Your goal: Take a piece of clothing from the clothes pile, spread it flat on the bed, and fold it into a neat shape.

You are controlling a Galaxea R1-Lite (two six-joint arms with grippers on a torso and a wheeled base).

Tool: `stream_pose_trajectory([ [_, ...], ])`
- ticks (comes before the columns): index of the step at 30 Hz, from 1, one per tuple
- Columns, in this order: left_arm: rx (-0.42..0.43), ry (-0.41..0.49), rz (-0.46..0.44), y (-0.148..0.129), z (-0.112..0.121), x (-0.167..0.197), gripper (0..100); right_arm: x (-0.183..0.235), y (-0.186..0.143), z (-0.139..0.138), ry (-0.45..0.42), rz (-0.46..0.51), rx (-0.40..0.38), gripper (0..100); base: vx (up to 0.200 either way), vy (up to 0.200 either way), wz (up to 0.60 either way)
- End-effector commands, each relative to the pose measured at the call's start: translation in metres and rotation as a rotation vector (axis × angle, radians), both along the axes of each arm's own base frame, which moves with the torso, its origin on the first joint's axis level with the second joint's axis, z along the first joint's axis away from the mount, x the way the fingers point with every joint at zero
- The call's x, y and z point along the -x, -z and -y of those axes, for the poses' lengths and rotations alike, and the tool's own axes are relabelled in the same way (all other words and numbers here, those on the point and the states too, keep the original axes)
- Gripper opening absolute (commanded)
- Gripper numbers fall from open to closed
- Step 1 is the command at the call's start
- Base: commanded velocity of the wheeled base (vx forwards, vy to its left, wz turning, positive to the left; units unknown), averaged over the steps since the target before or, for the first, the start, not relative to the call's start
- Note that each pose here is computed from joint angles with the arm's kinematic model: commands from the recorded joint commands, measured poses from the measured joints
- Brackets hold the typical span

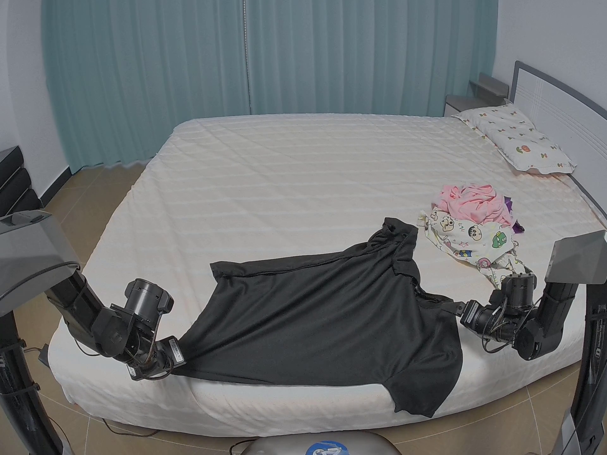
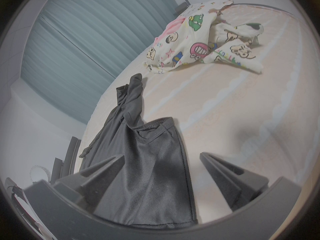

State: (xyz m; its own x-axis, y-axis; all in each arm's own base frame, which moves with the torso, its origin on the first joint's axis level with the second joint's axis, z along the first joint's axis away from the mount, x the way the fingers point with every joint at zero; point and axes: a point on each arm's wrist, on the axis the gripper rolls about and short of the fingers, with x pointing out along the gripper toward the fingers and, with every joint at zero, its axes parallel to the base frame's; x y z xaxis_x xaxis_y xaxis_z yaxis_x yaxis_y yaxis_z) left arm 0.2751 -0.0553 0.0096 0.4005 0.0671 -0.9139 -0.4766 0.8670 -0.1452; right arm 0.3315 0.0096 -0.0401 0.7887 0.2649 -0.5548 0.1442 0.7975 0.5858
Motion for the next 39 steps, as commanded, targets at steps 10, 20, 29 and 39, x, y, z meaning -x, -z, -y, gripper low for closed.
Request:
stream_pose_trajectory([
  [10,0.060,0.012,-0.004,0.003,0.002,-0.007,0,-0.039,0.007,0.000,0.006,0.055,-0.008,0,0.000,0.000,0.00],
  [20,0.149,-0.005,0.010,0.000,0.001,-0.015,0,-0.074,-0.015,0.006,0.016,0.191,-0.001,100,0.000,0.000,0.00],
  [29,0.219,-0.043,0.017,-0.002,0.003,-0.022,0,-0.070,-0.011,0.009,0.025,0.205,0.010,100,0.000,0.000,0.00],
  [39,0.203,-0.043,0.018,-0.002,0.002,-0.021,0,0.003,-0.010,0.006,-0.043,0.009,-0.033,100,0.000,0.000,0.00],
])
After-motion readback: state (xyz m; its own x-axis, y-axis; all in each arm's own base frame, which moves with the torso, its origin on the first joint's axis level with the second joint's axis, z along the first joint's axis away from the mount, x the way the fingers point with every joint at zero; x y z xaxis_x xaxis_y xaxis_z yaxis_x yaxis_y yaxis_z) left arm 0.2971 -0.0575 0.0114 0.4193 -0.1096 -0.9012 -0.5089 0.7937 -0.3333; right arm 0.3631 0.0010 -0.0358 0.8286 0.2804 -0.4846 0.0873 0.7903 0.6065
